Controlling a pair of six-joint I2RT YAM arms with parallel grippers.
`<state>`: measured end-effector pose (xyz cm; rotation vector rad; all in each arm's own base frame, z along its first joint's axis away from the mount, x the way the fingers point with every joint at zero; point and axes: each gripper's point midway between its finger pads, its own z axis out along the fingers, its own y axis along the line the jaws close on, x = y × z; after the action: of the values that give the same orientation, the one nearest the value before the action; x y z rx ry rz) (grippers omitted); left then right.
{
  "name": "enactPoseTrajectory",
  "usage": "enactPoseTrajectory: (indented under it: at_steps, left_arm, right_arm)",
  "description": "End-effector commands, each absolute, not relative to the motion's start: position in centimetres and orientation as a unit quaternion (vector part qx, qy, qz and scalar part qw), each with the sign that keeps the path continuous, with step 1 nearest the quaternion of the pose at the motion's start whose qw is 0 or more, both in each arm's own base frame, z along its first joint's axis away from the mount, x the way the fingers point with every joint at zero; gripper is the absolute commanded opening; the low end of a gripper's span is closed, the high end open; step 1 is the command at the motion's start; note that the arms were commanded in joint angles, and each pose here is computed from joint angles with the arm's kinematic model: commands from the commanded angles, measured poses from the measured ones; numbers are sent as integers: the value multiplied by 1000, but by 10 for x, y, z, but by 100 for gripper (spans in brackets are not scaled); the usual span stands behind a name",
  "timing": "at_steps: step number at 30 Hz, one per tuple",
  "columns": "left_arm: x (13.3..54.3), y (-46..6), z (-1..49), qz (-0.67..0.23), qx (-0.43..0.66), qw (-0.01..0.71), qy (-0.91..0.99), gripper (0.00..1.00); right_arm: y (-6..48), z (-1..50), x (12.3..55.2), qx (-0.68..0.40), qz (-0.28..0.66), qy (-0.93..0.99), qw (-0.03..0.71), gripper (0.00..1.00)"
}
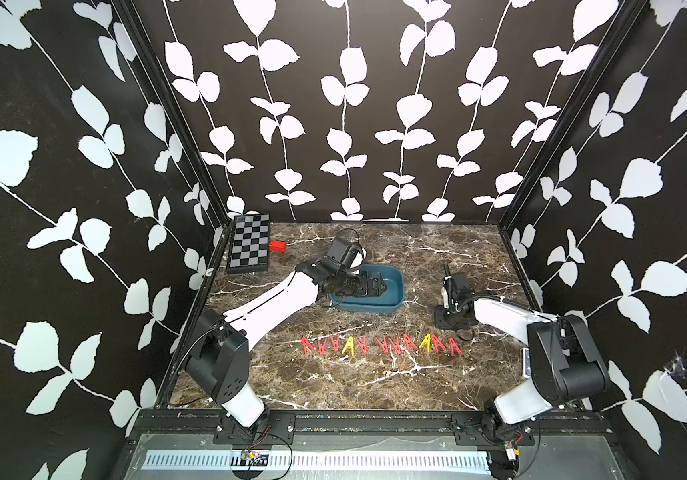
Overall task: Take the clothespins out of the storage box
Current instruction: Place the clothespin at the center of the board, then pick up the clothespin from the storage box.
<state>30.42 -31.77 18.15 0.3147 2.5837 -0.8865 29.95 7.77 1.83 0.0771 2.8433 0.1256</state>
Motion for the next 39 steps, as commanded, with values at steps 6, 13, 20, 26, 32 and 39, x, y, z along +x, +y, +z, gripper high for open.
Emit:
enactPoseTrajectory:
  at_steps: [6, 13, 20, 26, 32, 39]
  left_arm:
    - [310, -313, 187, -289, 117, 208, 927, 99]
    - [321, -301, 177, -233, 108, 211, 943, 99]
    - [337, -290, 160, -183, 76, 198, 960, 97]
    - [354, -281, 150, -150, 62, 196, 967, 83]
    - [367, -263, 130, -113, 37, 177, 977, 60]
    - [378, -244, 104, -81, 30, 150, 985, 34]
  right_arm:
    - [84, 39, 303, 26, 66, 984, 162, 34]
    - [106, 83, 317, 7, 119, 968, 223, 61]
    - [139, 121, 331, -33, 150, 950, 271, 99]
    - [166, 142, 338, -59, 173, 939, 291, 99]
    - [186, 168, 344, -75, 194, 926, 316, 99]
    - [206, 188, 351, -94, 213, 914, 331, 99]
